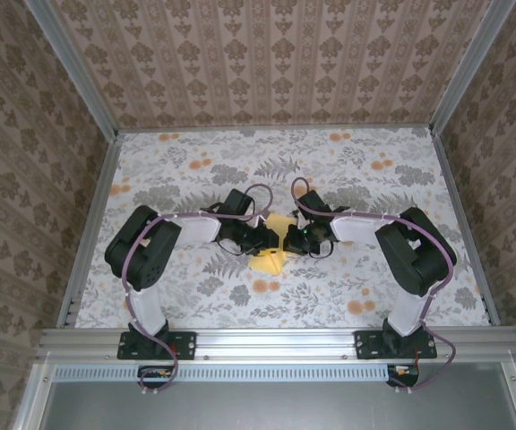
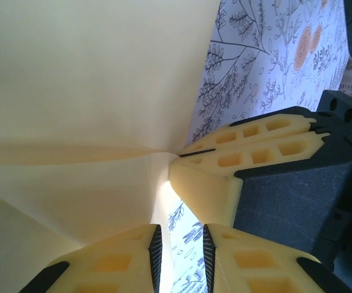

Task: Fold a paper plane with a square sheet of paper (pick it up from the middle)
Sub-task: Fold the triangle a second time at the center of the table.

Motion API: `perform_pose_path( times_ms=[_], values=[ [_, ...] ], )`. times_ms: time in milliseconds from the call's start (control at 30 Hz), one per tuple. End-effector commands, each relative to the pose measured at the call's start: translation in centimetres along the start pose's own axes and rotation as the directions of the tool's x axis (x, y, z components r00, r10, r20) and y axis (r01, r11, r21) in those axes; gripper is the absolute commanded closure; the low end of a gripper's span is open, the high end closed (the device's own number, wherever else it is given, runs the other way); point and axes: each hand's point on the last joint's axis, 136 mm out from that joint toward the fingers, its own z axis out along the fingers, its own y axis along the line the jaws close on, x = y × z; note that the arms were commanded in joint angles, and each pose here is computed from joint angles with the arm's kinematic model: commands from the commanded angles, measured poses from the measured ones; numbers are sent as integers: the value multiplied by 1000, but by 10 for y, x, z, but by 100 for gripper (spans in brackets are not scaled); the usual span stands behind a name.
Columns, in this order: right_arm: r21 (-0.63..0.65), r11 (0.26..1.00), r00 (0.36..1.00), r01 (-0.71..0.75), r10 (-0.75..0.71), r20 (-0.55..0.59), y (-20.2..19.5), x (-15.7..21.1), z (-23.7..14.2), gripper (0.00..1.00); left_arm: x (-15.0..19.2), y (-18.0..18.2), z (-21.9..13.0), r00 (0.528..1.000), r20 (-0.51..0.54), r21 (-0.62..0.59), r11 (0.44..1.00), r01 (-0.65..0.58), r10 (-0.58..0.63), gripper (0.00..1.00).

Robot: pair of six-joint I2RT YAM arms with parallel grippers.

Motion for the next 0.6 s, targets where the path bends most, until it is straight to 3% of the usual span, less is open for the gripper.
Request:
perform_pose_path(
  times_ms=[0,567],
  values=[
    [5,1000,1000,12,-12,-4,1,-5,2,94,2,-1,3,1000,-19,-12,1000,-13,12,72],
    [16,1000,1000,14,-14,-15,-1,-4,5,93,4,8,4,1000,-20,-45,999,2,-2,73]
  ],
)
